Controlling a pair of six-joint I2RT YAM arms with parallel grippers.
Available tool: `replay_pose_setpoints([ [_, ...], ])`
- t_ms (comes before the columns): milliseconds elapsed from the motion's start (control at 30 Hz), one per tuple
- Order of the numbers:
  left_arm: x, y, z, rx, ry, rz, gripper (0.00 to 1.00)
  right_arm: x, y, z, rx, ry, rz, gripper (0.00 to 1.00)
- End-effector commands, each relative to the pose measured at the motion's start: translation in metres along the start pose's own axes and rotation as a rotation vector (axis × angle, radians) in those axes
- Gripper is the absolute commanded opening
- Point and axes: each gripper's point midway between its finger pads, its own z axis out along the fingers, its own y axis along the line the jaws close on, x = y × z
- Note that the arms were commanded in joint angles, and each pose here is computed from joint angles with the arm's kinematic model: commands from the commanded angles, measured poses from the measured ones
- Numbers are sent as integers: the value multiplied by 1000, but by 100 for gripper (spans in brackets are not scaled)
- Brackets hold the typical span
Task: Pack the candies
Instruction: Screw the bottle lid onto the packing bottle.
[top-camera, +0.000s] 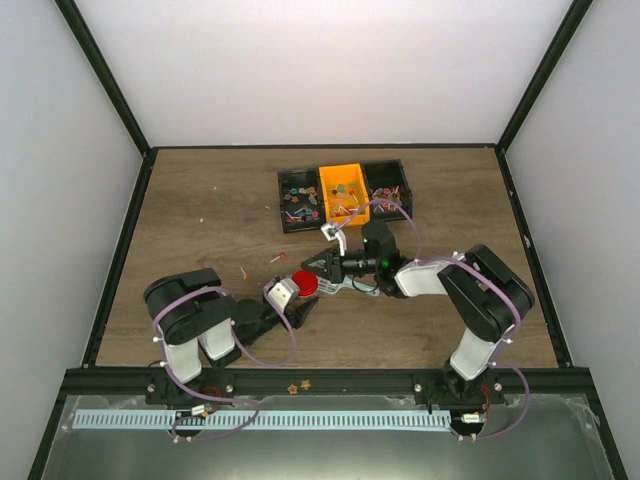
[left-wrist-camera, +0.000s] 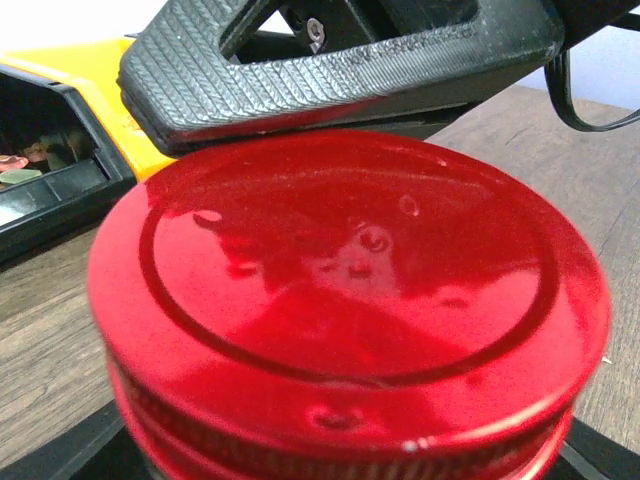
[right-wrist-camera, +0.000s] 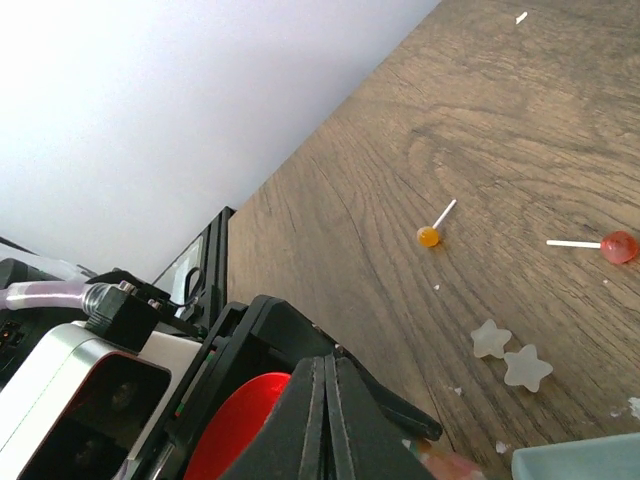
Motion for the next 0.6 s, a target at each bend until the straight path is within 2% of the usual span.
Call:
replay_pose_setpoints([
  [0, 37, -7, -39, 58, 102, -71, 71, 33, 10, -1, -70, 93, 63, 1],
  [567, 24, 4, -40, -9, 55, -96, 70, 83, 37, -7, -111, 153, 109, 1],
])
